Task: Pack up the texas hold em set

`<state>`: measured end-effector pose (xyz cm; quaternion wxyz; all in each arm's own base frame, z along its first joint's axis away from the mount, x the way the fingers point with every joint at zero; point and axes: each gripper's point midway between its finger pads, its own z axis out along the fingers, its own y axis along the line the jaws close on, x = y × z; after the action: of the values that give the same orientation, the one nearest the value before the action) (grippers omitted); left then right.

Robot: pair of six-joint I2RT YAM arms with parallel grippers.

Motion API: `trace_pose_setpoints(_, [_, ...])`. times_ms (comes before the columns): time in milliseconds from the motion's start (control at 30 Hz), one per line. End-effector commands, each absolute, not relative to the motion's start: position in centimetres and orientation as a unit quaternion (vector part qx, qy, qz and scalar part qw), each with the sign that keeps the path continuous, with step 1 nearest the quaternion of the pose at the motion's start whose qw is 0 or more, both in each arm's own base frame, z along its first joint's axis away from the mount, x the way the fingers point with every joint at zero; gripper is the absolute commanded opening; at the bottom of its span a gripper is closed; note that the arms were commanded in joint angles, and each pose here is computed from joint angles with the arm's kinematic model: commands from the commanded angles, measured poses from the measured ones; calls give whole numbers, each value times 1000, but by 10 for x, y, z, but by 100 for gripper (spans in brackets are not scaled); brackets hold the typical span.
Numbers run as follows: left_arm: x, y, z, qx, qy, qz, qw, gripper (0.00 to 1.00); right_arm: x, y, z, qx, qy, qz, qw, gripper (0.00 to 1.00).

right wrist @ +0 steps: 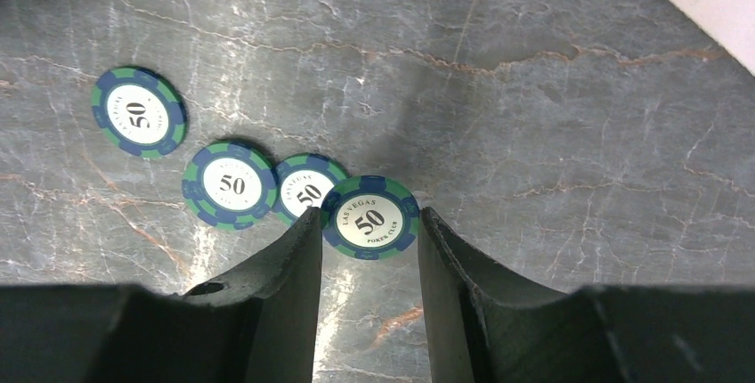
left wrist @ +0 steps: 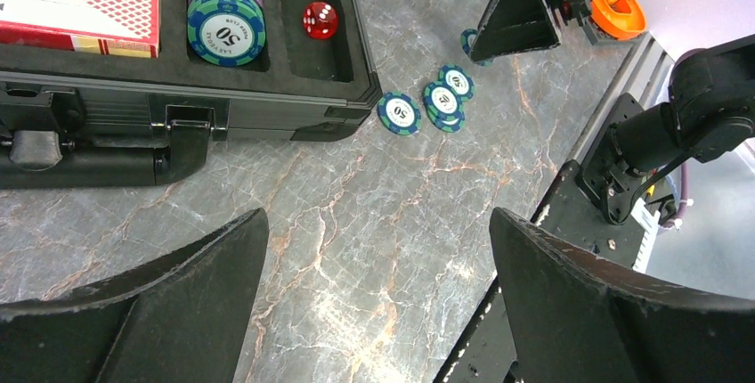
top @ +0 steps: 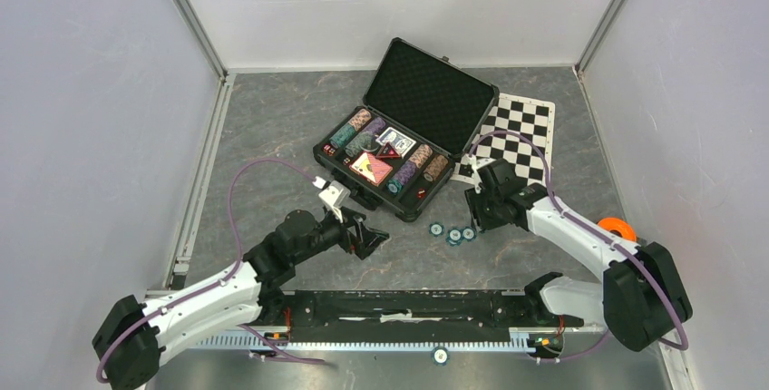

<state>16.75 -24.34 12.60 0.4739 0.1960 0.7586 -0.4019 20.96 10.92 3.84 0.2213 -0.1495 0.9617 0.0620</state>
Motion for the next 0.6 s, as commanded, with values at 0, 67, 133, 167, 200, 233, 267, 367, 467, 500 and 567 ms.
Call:
trace_pose_setpoints(0, [175,-251,156,174,741,-424,490,100,231,127,59,-166,948,80,259,42])
trace_pose_setpoints(67, [176,-252,155,172,748,-421,483,100,232,128,61,-168,947,81,261,42])
trace_pose_setpoints(133, [177,-254,155,169,753,-421,477,100,232,130,62,-170,946,82,263,42])
trace_pose_setpoints(167, [177,-254,155,167,756,-420,474,100,232,130,63,-170,946,82,264,42])
trace_pose_setpoints(200, [178,-255,157,162,757,-421,473,100,232,131,65,-171,945,84,266,42])
trace_pose_setpoints(233, [180,-256,157,156,761,-420,469,100,233,131,67,-171,944,85,268,42])
trace_pose_setpoints(267, [182,-257,159,148,767,-419,464,100,234,133,70,-174,942,87,273,42])
trace_pose_setpoints(367, [194,-264,169,119,787,-419,437,100,238,151,88,-207,924,124,297,41])
trace_pose_setpoints(467, [209,-271,186,87,789,-465,393,100,240,170,108,-247,895,164,333,41])
trace_pose_setpoints(500, [216,-272,193,73,784,-489,376,100,240,176,114,-256,886,175,343,41])
trace_pose_setpoints(567, [226,-280,197,58,783,-521,335,100,242,183,121,-274,874,184,356,41])
